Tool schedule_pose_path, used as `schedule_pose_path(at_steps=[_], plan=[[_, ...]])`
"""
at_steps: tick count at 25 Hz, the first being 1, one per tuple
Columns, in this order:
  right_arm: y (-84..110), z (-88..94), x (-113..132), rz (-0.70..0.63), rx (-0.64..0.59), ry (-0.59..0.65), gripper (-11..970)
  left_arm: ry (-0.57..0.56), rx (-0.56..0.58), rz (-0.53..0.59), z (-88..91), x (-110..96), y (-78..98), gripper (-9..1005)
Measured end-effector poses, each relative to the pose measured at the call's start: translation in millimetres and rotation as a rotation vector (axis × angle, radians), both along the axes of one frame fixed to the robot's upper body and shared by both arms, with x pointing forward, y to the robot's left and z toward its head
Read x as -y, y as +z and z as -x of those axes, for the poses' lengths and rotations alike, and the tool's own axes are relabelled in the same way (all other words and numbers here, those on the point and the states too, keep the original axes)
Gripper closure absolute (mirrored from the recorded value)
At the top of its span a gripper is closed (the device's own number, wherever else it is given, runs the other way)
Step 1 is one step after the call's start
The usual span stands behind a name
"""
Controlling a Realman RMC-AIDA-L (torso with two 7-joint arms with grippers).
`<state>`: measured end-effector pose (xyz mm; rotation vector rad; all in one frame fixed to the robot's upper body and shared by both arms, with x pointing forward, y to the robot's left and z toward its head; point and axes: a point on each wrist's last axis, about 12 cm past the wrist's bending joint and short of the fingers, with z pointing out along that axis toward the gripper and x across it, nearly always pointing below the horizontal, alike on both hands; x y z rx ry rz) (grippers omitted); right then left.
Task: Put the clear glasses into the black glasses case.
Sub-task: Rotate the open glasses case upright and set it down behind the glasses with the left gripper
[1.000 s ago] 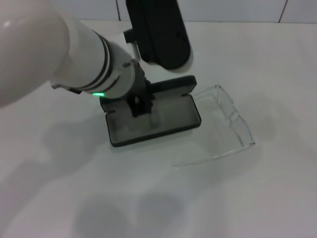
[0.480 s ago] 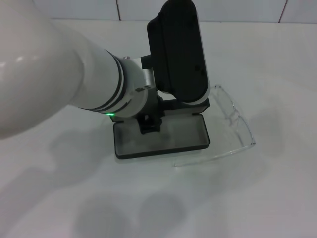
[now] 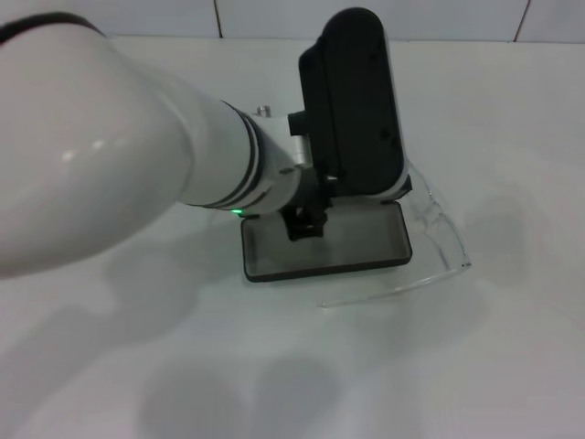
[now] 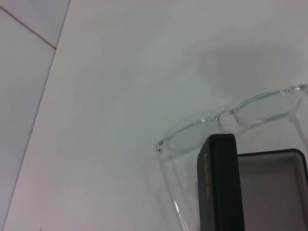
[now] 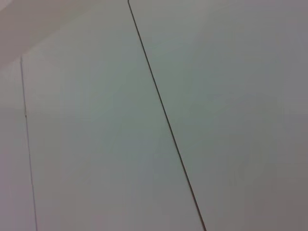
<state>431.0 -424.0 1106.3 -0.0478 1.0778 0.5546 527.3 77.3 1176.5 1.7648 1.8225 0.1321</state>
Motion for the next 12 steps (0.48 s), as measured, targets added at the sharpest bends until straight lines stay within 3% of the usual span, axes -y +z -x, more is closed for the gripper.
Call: schedule_pose_path(at_steps=[12], plan=[[-2.9,0.1,-2.1,0.000,-0.019,0.012,90,-0.038,-0.008,0.025,-7.4,13.9,-15.0,765]])
